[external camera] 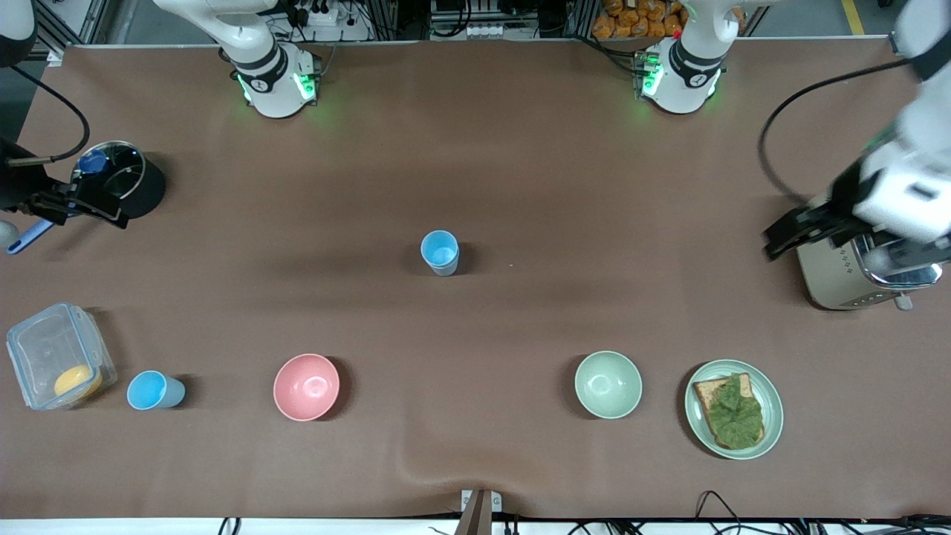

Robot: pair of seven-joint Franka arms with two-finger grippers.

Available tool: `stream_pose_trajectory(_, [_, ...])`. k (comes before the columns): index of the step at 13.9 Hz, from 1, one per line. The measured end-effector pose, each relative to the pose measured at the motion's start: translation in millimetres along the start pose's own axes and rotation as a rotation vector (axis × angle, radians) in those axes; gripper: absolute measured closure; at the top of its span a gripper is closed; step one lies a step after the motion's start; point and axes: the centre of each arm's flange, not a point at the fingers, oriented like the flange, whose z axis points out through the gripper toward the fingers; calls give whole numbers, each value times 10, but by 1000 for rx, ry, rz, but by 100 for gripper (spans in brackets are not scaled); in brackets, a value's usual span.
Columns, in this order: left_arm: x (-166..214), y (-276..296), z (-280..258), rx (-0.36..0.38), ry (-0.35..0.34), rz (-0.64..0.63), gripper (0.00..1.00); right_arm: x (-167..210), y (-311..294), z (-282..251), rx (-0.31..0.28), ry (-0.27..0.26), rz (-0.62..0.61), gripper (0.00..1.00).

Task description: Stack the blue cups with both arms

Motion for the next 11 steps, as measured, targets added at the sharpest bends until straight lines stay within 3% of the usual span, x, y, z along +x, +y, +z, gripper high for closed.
stream_pose_trajectory(4, [-52,-341,132,7,-43,44,0,0,0,0,0,0,0,0])
stream_pose_trajectory(11, [-233,-454,-34,10,-27,96,0,0,1,1,0,0,0,0])
